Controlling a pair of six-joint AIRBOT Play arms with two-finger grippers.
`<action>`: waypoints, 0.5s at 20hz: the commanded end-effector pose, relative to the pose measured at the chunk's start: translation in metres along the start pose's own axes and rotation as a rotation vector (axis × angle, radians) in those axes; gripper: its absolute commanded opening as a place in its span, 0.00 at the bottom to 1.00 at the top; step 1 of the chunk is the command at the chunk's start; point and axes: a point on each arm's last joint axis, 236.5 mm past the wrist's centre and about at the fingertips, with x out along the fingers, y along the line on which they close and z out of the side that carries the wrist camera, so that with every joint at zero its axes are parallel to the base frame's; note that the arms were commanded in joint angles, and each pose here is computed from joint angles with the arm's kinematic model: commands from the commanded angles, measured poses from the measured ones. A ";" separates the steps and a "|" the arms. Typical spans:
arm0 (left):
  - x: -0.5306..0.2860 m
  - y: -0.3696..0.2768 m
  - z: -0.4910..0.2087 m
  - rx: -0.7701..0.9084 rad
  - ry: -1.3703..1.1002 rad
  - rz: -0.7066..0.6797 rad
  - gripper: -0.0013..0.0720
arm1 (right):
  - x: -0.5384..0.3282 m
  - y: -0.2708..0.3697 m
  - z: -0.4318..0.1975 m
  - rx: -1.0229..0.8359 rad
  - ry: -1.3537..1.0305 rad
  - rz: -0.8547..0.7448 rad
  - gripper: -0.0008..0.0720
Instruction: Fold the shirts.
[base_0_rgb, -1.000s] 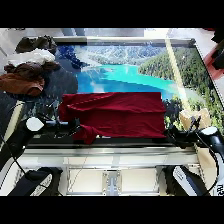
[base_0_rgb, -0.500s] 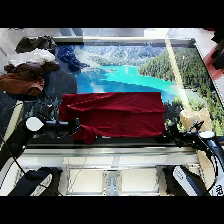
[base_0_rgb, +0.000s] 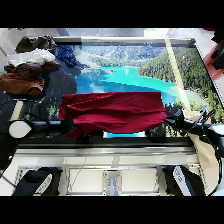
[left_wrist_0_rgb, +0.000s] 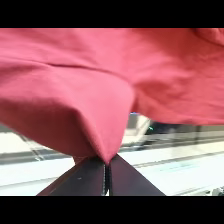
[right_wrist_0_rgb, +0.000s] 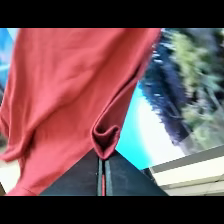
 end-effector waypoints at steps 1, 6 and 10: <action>-0.034 0.009 -0.006 0.036 -0.027 0.084 0.03 | -0.030 0.027 0.004 -0.106 -0.035 -0.014 0.06; -0.034 -0.001 0.029 0.110 -0.149 0.059 0.03 | -0.060 0.065 0.061 -0.204 -0.261 0.008 0.06; 0.002 0.020 0.059 0.209 -0.075 0.161 0.03 | -0.049 0.066 0.088 -0.221 -0.291 0.011 0.06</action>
